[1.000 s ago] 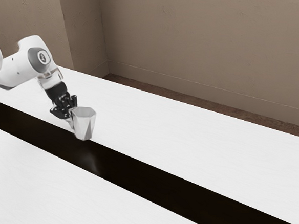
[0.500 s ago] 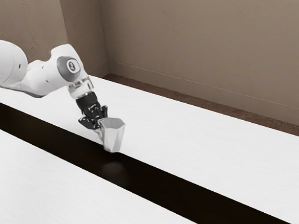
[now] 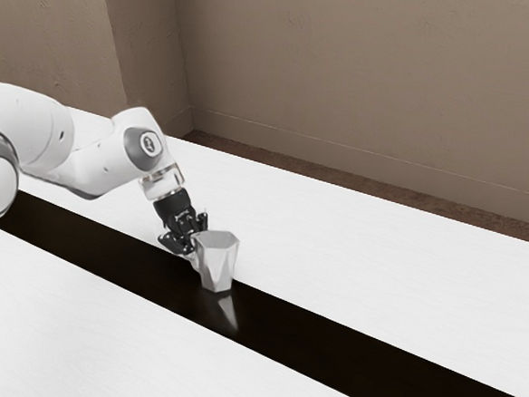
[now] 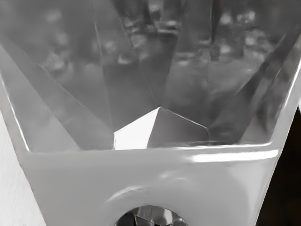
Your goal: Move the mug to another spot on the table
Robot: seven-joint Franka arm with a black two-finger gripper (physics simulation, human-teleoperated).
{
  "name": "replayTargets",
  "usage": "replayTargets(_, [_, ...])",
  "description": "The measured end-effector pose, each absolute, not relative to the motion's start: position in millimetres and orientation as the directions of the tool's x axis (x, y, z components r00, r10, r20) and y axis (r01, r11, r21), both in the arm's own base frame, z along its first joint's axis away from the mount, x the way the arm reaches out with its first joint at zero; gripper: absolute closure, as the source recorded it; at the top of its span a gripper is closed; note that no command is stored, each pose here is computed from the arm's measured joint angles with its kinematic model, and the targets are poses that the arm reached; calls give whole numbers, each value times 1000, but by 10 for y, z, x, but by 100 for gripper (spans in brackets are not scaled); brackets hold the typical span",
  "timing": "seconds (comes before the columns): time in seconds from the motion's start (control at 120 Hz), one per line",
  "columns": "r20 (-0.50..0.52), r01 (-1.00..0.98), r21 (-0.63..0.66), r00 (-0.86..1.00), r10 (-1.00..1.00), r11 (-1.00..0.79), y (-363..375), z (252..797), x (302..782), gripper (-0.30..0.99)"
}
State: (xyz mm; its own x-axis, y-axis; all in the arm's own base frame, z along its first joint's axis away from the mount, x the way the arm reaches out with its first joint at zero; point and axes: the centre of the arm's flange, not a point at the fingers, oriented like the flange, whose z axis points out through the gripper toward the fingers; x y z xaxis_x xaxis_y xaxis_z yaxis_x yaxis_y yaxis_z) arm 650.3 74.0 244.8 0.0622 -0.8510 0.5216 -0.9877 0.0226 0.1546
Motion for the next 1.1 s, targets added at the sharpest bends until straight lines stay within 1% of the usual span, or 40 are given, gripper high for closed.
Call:
replayTargets(0.042, [521,-987,157,63,-851,23,740,2422,6501,73])
replayTargets(0.092, [520,-987,159,63,-852,25,736,2406,6499,69])
replayTargets(0.208, [519,-985,169,65,-853,28,732,2362,6489,44])
replayTargets(0.267, [519,-985,172,66,-852,29,730,2355,6486,34])
replayTargets(0.35, [519,-984,174,67,-852,29,729,2352,6484,24])
replayTargets(0.442, [519,-984,175,67,-852,29,728,2357,6484,16])
replayTargets(0.617, [520,-986,166,65,-852,26,734,2428,6493,8])
replayTargets(0.775, [518,-991,131,54,-854,17,794,2661,6509,4])
replayTargets(0.875, [516,-993,122,62,-854,1,915,2787,6436,3])
replayTargets(0.975, [507,-996,92,49,-861,-2,947,3142,6281,2])
replayTargets(1.1, [489,-999,28,-21,-872,40,658,3749,6059,1])
